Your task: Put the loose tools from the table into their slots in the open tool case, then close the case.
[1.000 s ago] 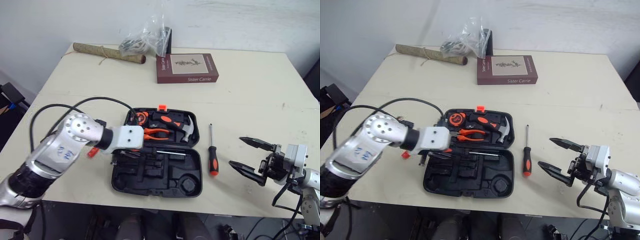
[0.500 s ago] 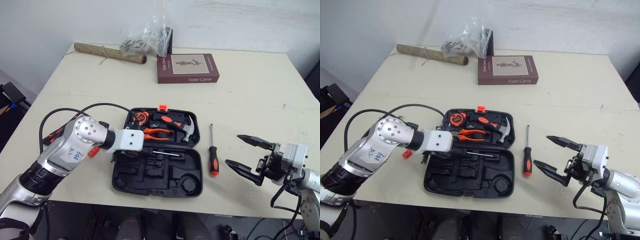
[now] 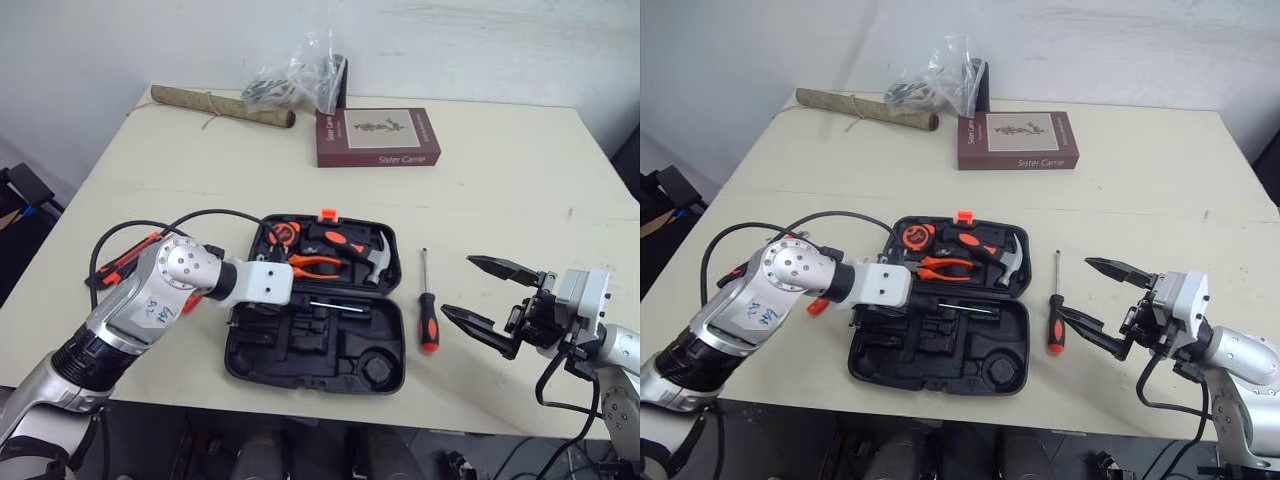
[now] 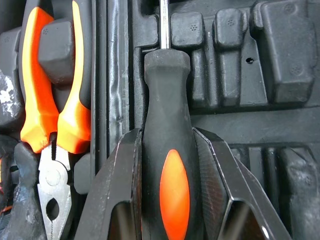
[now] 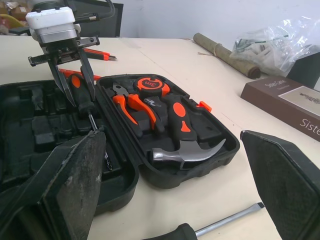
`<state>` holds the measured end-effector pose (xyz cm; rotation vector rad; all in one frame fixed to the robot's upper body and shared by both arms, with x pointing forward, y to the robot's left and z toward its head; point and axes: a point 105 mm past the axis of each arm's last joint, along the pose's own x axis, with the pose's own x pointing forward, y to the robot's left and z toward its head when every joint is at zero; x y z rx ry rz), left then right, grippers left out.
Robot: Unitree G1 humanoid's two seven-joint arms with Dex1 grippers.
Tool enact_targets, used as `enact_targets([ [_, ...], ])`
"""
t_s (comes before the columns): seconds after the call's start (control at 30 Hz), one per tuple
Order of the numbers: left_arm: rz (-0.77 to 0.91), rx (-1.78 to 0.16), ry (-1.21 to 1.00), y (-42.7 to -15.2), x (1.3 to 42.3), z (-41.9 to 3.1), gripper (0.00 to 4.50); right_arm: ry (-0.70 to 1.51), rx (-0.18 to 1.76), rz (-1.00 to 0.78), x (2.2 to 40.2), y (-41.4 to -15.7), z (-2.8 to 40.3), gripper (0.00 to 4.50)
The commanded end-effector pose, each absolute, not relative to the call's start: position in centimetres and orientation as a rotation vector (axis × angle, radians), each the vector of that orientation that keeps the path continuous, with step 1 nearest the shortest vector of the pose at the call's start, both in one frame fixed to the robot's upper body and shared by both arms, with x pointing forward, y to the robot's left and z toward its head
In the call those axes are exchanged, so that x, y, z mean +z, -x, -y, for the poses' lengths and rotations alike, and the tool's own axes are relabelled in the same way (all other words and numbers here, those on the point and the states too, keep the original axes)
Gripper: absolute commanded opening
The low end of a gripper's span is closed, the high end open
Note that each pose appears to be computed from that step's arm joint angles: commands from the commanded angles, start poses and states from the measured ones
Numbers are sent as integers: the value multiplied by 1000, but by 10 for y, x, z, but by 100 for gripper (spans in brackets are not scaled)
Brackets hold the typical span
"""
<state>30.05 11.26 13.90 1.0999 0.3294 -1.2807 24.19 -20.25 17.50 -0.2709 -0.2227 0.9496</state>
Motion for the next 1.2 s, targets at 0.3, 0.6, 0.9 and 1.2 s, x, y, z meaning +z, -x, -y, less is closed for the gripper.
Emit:
enact_targets([
  [0.3,-107,-1300,-1052,-293,161,-99,275,289,968,261,182,-238,200,450],
  [0.6,127,-1285,-784,-281,180,-107,250,271,965,227,171,-232,210,450],
  [0.9,24,-1192,-468,-302,135,-105,5,252,958,236,175,-233,205,450],
  [1.2,-62,-1276,-481,-303,113,-99,5,252,954,217,182,-235,197,450],
])
